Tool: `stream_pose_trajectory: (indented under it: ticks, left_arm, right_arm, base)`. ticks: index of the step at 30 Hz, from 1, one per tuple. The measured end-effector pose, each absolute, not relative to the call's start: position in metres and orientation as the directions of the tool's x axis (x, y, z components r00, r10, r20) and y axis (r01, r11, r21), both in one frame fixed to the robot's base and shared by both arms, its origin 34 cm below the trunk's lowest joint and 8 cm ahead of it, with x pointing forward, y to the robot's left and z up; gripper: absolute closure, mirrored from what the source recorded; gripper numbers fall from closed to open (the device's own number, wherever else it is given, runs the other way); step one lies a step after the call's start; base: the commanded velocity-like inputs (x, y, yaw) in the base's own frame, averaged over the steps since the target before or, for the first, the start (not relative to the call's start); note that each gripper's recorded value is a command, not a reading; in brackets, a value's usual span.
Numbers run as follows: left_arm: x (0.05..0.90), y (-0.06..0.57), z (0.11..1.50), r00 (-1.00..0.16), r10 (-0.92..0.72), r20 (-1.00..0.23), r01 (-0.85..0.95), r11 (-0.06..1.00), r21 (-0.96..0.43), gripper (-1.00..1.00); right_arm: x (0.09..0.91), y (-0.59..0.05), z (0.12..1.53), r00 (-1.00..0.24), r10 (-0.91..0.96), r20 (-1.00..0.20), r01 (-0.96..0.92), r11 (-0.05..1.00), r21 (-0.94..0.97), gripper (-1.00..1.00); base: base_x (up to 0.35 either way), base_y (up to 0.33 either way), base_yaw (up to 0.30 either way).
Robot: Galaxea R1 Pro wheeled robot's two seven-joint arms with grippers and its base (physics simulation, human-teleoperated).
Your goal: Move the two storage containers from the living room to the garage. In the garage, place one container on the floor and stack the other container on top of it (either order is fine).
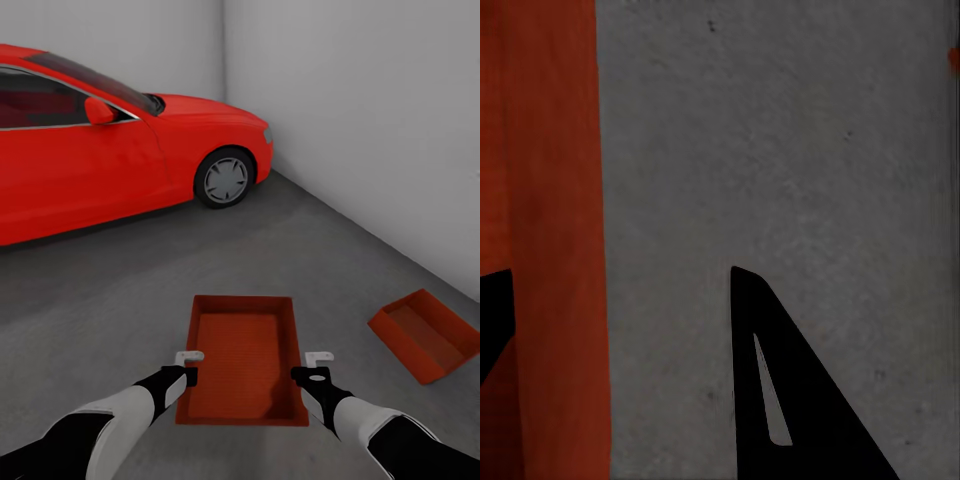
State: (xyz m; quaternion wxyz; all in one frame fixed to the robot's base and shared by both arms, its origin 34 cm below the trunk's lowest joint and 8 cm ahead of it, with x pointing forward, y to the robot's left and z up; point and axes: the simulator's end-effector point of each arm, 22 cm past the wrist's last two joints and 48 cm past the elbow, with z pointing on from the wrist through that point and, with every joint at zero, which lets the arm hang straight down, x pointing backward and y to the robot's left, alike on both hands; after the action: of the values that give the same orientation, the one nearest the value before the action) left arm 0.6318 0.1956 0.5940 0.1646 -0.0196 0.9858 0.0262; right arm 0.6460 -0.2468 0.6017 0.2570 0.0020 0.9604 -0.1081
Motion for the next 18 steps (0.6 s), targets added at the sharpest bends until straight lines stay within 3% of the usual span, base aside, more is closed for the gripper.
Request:
stream_pose_trajectory:
  ticks: [18]
  left_arm:
    - [0.6321, 0.1961, 0.5941, -0.945, -0.029, -0.326, -0.046, 0.998, 0.046, 1.00]
  right_arm:
    - [0.6463, -0.2466, 0.6018, -0.868, -0.054, -0.494, 0.057, 0.977, -0.207, 1.00]
  base:
    - [0.322, 0.000, -0.250]
